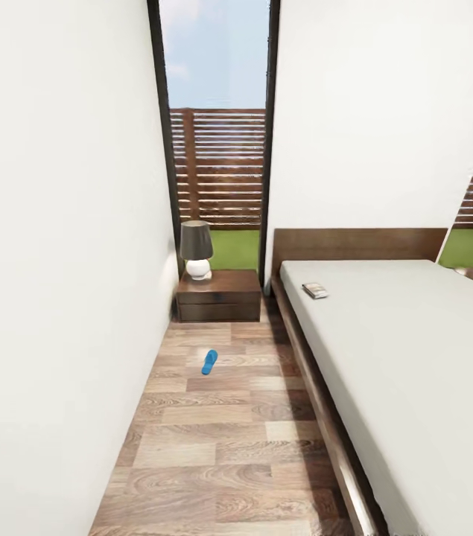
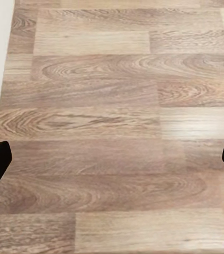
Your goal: In the bedroom, move the book from the bed onto either nightstand, and place the two sandals side by side next to the bed.
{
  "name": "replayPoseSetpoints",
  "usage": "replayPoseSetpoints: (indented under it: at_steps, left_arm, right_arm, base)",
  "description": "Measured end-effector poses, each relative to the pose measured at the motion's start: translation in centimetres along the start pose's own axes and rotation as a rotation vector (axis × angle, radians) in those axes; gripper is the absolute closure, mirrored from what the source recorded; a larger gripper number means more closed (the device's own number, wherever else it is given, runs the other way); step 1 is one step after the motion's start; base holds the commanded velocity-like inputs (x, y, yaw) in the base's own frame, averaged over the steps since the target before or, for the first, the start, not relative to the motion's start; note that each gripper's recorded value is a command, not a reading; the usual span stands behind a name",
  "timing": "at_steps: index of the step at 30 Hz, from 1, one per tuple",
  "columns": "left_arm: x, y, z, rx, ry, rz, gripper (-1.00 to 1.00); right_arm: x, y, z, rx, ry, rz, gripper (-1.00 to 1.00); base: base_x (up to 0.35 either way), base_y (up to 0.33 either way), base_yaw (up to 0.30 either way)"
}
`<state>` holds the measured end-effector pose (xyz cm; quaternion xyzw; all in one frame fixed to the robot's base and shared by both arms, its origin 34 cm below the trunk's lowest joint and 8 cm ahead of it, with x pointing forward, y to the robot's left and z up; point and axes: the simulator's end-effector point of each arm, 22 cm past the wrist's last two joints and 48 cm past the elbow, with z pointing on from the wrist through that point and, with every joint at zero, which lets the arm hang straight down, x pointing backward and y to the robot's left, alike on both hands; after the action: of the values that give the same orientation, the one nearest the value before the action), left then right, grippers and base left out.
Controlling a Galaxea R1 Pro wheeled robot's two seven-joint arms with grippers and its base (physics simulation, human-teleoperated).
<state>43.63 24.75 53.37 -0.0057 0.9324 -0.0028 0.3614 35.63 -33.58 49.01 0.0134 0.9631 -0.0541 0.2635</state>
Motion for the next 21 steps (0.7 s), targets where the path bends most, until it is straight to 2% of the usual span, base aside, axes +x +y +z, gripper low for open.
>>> replayPoseSetpoints:
  at_steps: [7,21]
  left_arm:
    - [-0.01,0.03,-0.01,0.0,0.0,0.0,-1.0]
    - [-0.01,-0.03,-0.03,0.0,0.0,0.0,-1.0]
  right_arm:
    - [0.0,0.0,-0.01,0.0,0.0,0.0,-1.0]
    - [0.0,0.0,-0.02,0.0,0.0,0.0,-1.0]
  base:
    - [0.062,0.013,-0.008]
    - [0.232,0.17,0.0]
